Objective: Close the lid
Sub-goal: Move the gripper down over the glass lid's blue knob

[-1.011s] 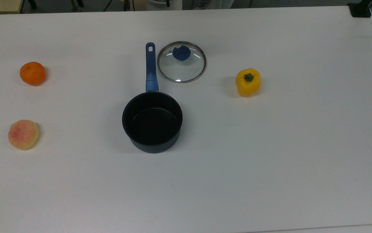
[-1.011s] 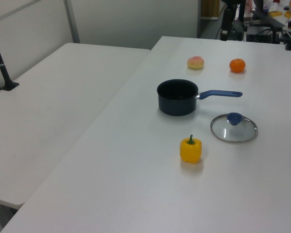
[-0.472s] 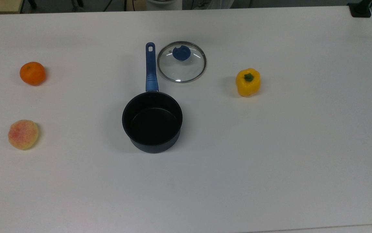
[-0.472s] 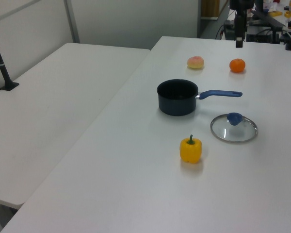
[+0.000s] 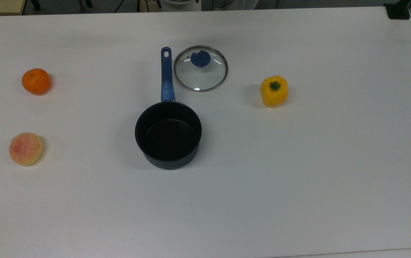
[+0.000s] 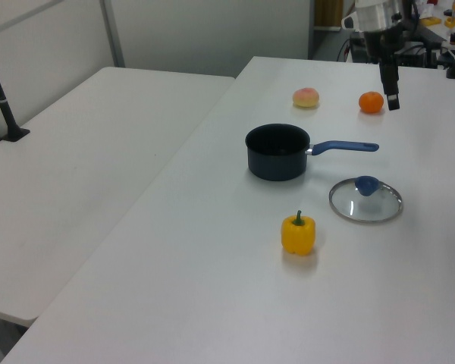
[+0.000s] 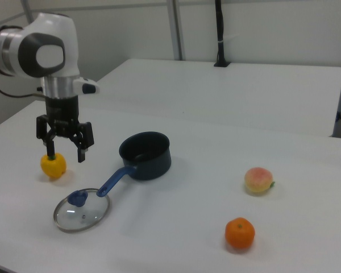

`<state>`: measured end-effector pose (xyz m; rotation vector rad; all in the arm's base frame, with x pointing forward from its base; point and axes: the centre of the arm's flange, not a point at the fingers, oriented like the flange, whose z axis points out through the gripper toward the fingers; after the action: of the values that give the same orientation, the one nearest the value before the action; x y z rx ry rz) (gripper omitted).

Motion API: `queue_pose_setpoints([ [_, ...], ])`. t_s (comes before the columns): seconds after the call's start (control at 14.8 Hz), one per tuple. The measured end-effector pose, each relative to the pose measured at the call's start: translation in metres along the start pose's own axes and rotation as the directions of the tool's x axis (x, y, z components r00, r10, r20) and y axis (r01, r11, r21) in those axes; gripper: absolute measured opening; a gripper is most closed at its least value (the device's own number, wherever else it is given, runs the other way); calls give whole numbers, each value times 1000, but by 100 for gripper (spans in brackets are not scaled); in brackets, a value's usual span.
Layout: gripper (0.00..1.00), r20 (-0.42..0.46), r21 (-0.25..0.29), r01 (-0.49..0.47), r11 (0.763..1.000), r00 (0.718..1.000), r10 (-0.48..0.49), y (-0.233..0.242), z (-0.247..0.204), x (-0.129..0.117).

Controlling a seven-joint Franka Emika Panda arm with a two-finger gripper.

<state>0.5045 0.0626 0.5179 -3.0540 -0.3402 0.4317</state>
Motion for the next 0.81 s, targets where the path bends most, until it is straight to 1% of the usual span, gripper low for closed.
queue_pose_setpoints([
  [0.2, 100, -23, -18, 33, 999, 999, -33, -17, 43, 14],
  [0.34, 100, -45, -28, 35, 999, 998, -37, -28, 68, 20],
  [0.54, 100, -108, -50, -5, 999, 994, 0, -48, 104, 27],
  [0.67, 100, -139, -85, -38, 996, 990, 26, -60, 126, 28],
  [0.81, 100, -178, -106, -61, 992, 983, 42, -63, 145, 29],
])
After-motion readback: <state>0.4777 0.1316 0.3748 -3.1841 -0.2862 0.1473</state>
